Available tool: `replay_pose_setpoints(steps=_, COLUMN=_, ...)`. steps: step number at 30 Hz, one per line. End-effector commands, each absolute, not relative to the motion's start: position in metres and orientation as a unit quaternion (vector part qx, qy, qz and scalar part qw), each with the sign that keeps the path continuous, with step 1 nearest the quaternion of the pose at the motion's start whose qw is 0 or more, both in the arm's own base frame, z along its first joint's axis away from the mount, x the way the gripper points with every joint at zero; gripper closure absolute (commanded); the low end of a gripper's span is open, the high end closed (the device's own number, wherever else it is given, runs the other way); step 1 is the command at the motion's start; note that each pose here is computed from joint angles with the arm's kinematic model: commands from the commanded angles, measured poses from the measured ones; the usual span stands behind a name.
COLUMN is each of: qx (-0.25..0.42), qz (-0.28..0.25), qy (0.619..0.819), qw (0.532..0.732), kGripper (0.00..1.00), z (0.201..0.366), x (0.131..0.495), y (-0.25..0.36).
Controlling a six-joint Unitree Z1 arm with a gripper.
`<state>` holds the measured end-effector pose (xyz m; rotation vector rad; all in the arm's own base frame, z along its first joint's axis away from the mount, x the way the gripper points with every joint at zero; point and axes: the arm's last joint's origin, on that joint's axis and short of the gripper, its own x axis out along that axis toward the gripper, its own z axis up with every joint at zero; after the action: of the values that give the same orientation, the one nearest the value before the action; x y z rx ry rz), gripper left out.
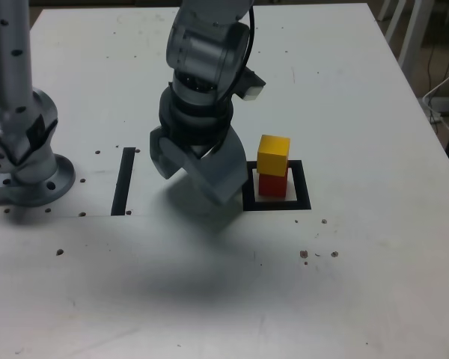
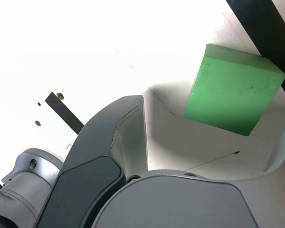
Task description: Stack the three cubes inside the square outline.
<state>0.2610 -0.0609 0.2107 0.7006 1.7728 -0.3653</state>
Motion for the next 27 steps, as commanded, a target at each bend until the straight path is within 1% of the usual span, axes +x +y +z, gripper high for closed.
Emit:
replay_pose_setpoints(steps=1, qx=0.297, qz=-0.154, qy=0.756, qw=0.563, kGripper=0.07, z=0.208, x=0.262, y=-0.06)
replay_pose_setpoints(steps=8, qx=0.296, qz=-0.153, qy=0.758, qw=0.56, kGripper=0.1, z=0.203, x=0.265, y=-0.061)
replay_pose_setpoints(steps=12, qx=0.295, qz=-0.153, qy=0.759, qw=0.56, kGripper=0.15, z=0.2, x=0.268, y=-0.062)
replay_pose_setpoints(steps=27, qx=0.293, qz=-0.142, qy=0.758, qw=0.566, kGripper=0.48, z=0.197, x=0.27, y=-0.062)
